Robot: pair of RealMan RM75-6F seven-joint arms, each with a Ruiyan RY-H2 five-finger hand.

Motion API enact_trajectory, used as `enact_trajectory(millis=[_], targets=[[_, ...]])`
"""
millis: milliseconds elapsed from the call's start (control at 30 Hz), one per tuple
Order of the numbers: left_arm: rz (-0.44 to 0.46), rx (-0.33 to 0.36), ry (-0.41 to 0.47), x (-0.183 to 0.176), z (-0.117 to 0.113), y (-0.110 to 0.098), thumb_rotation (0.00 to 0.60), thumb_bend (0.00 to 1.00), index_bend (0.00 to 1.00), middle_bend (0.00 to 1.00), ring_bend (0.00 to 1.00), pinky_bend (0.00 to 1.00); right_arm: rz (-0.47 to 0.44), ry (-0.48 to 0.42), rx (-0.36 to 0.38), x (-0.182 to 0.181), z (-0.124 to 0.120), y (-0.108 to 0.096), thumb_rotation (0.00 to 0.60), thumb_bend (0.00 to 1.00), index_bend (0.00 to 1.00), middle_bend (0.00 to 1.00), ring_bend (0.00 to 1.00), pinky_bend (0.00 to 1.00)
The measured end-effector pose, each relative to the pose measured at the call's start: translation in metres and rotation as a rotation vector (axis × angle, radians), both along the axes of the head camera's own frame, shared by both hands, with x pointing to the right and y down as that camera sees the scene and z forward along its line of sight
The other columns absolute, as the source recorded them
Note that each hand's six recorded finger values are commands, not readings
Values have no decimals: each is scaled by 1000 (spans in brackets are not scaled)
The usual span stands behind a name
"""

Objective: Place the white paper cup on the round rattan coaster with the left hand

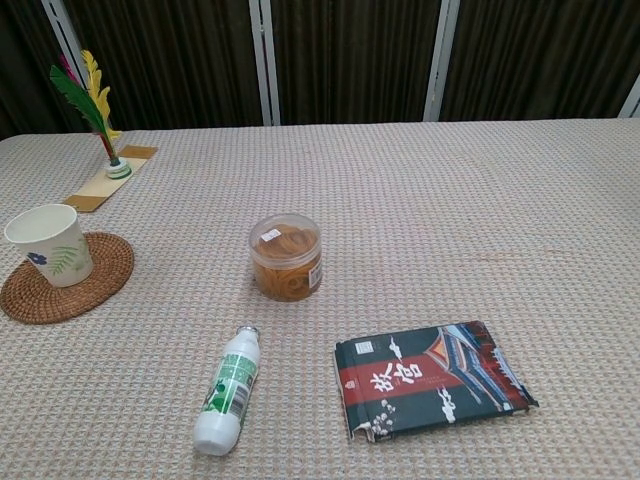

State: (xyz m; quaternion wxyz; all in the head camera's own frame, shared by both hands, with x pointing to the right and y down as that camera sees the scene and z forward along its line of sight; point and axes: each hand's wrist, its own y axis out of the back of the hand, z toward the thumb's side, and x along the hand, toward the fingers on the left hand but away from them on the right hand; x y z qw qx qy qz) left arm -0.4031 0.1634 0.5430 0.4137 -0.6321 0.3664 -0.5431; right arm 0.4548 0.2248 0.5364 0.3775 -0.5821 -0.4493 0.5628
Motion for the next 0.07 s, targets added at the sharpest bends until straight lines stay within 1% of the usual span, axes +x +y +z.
enact_trajectory(millis=[67], targets=[[-16,-15,13,-5,-2,16,600,0,0,0,0,0,-4,-7,6,0,-2,0,600,0,0,0,0,0]])
